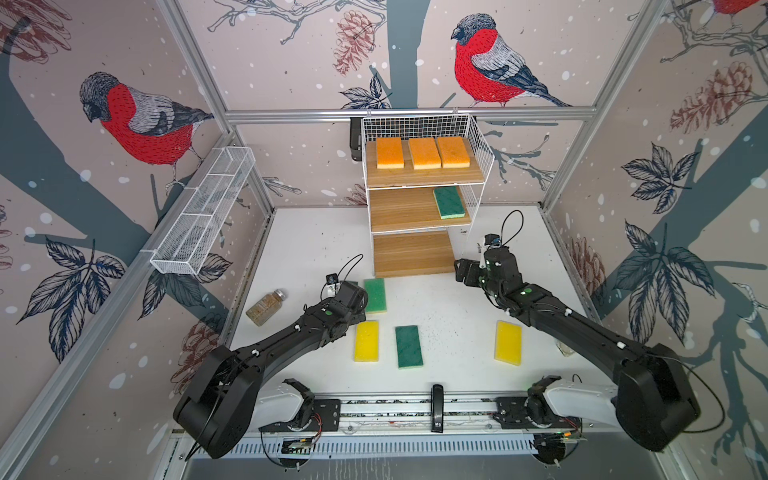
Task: Place and organize the cleaning sponges onto the shelf
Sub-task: 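Withdraw the right gripper while the left gripper lowers over the dark green pad, then close the left gripper on the dark green pad's near end and lift it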
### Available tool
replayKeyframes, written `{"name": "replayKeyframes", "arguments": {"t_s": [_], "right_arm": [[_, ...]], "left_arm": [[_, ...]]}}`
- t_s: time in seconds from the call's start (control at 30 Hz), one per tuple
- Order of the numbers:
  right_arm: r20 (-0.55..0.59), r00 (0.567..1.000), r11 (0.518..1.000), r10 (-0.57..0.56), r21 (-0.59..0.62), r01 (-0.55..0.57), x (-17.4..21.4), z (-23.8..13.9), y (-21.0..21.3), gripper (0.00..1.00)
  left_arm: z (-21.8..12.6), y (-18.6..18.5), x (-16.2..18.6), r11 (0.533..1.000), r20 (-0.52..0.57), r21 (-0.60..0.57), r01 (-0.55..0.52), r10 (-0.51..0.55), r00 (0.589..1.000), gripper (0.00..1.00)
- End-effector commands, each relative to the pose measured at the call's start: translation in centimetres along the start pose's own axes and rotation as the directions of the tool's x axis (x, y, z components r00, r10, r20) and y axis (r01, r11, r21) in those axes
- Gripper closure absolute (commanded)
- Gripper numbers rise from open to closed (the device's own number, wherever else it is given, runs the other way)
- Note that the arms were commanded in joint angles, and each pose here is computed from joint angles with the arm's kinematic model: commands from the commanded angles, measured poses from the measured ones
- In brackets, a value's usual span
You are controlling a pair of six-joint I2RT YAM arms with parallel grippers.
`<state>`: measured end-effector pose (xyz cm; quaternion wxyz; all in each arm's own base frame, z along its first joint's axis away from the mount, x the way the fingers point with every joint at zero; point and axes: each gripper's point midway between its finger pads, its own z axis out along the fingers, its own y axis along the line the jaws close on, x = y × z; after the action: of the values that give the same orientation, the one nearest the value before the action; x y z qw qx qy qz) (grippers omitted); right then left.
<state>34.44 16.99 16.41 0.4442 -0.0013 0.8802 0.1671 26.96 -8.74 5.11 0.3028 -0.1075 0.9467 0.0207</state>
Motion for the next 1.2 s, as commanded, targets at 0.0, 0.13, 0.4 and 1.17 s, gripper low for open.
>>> {"name": "replayKeyframes", "arguments": {"t_s": [0.0, 0.13, 0.4, 1.17], "right_arm": [[0.01, 1.0, 1.0, 0.01, -0.022, -0.01, -0.2, 0.1, 0.2, 0.13], [0.004, 1.0, 1.0, 0.018, -0.017, -0.018, 0.0, 0.2, -0.3, 0.12], [-0.005, 1.0, 0.999, 0.031, -0.022, -0.031, 0.3, 0.3, -0.6, 0.12], [-0.019, 0.999, 0.999, 0.046, -0.006, -0.046, 1.2, 0.3, -2.0, 0.11]], "left_arm": [[0.5, -0.4, -0.6, 1.0, 0.017, 0.023, -0.017, 0.016, 1.0, 0.03], [0.8, -1.0, -0.8, 0.997, 0.018, 0.049, -0.056, 0.056, 0.998, 0.03], [1.6, -0.4, -0.7, 0.996, -0.011, 0.041, -0.074, 0.075, 0.997, 0.03], [3.4, -1.5, 0.2, 0.993, -0.09, 0.073, -0.095, 0.101, 0.991, 0.09]]}}
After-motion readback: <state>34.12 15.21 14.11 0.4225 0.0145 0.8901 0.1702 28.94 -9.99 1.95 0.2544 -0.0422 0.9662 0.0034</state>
